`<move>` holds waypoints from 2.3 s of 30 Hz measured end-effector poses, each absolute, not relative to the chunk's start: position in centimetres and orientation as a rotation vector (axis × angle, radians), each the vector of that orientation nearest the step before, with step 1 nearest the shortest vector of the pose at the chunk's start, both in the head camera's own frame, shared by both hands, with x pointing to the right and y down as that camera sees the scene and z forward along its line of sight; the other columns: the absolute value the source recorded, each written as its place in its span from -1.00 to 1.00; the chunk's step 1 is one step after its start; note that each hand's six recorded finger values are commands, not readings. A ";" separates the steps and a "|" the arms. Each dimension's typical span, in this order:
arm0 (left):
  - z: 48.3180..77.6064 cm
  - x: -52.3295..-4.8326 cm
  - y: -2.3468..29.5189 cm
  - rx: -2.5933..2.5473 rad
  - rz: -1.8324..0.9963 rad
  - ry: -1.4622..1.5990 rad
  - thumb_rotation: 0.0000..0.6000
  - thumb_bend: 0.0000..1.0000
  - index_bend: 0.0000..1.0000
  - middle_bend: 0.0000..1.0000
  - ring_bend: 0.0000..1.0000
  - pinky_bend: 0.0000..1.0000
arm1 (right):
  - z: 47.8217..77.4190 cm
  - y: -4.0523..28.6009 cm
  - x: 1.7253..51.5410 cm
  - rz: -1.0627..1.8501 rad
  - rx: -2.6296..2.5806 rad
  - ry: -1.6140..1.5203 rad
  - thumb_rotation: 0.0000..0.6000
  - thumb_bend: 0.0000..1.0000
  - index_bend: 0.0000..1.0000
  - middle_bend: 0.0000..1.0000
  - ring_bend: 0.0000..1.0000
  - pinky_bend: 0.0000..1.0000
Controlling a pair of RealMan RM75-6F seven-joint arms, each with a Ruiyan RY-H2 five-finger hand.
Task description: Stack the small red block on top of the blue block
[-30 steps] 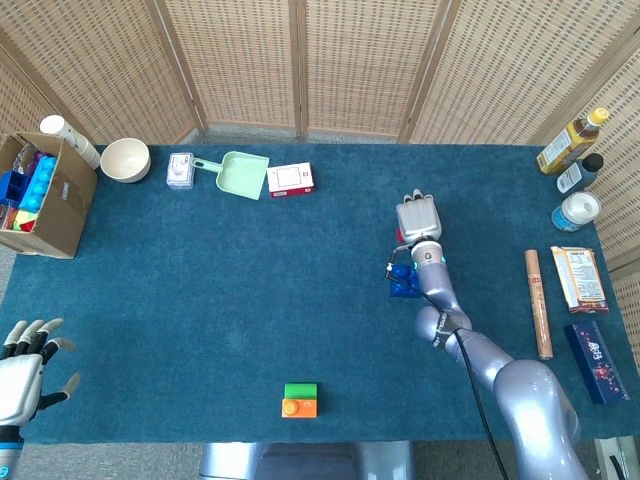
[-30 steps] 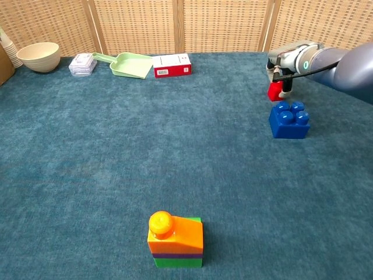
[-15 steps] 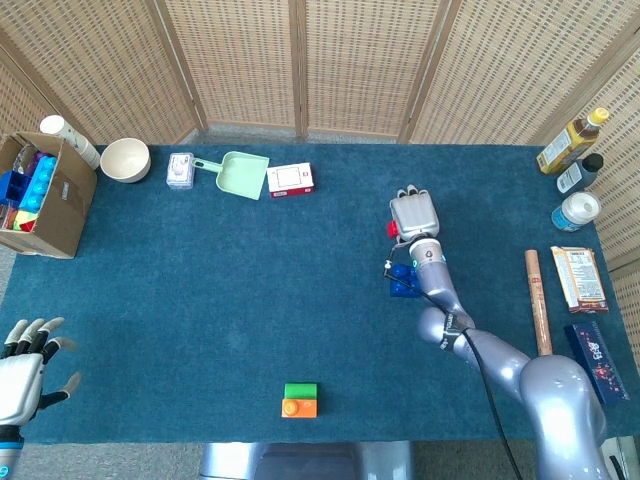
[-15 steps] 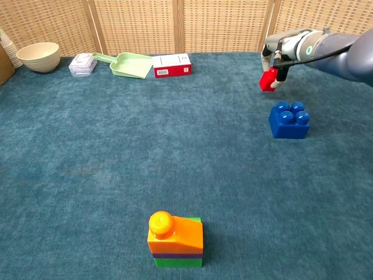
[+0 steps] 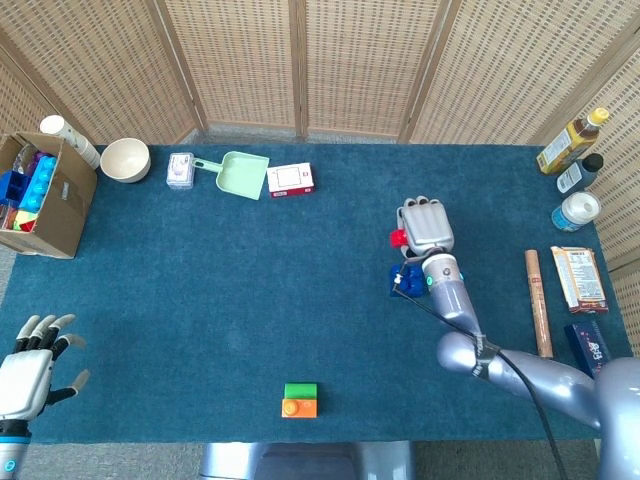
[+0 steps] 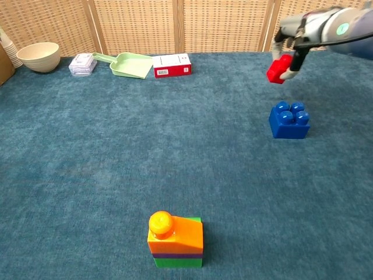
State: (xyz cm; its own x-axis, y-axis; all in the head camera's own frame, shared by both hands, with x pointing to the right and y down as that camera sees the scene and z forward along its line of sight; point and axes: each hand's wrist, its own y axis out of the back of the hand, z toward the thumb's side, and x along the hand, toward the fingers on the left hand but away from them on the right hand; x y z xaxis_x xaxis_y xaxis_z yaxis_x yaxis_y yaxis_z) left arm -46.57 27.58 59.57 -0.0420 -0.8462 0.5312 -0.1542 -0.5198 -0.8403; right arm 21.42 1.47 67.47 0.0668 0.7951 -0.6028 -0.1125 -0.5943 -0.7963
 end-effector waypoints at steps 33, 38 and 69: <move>60.9 -45.3 27.5 -1.755 -1.578 1.035 1.00 -0.35 -0.20 -0.64 -0.74 -1.00 | 64.1 9.3 23.2 1.764 -1.571 -0.608 1.00 -0.46 0.23 -0.43 -0.60 -0.36; 61.1 -45.4 27.7 -1.758 -1.583 1.035 1.00 -0.34 -0.19 -0.64 -0.74 -1.00 | 64.6 9.4 22.8 1.773 -1.563 -0.589 1.00 -0.45 0.23 -0.43 -0.60 -0.36; 61.6 -45.8 28.1 -1.766 -1.598 1.036 1.00 -0.35 -0.19 -0.64 -0.74 -1.00 | 66.9 9.5 23.2 1.840 -1.525 -0.542 1.00 -0.46 0.22 -0.43 -0.60 -0.36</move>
State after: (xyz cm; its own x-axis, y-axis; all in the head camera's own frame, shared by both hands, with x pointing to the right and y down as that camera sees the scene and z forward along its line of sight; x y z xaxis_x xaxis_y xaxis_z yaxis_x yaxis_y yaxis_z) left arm -45.80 28.06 61.61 0.0024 -0.8219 0.5696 -0.1846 -0.5602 -0.8076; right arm 23.17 9.51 66.88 -0.0847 0.7224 -0.6862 -0.2349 -0.6838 -0.6908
